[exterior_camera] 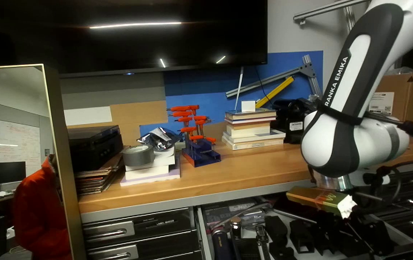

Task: Put the black objects inside the drawer and close it

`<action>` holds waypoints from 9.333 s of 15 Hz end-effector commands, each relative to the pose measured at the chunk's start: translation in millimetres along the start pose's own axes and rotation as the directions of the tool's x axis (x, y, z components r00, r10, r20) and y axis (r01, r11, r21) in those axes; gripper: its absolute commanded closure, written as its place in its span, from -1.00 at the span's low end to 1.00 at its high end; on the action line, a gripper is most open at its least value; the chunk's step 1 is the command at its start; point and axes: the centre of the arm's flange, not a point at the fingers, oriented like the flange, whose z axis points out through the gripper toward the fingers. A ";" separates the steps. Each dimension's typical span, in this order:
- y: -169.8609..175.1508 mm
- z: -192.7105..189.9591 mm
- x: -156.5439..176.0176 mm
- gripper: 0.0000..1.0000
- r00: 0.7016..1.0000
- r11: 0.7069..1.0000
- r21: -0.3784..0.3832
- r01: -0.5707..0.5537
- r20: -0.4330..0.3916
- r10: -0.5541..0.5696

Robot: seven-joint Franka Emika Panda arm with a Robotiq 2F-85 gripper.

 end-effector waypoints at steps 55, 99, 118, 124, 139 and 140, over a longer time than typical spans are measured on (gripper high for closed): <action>68.3 6.1 36.7 -1.00 0.914 0.960 0.177 0.218 -0.381 -0.137; -174.0 -5.9 38.2 -1.00 0.704 0.648 0.275 0.710 -0.261 -0.660; 36.8 -158.9 110.4 -1.00 0.377 0.397 -0.041 0.917 -0.237 -0.896; 84.1 -223.7 124.3 -1.00 0.171 0.181 -0.021 0.983 -0.248 -0.954; 151.5 -248.1 163.9 -1.00 0.068 0.055 0.055 0.997 -0.265 -0.962; 150.8 -247.3 163.5 -1.00 0.067 0.054 0.054 0.997 -0.261 -0.963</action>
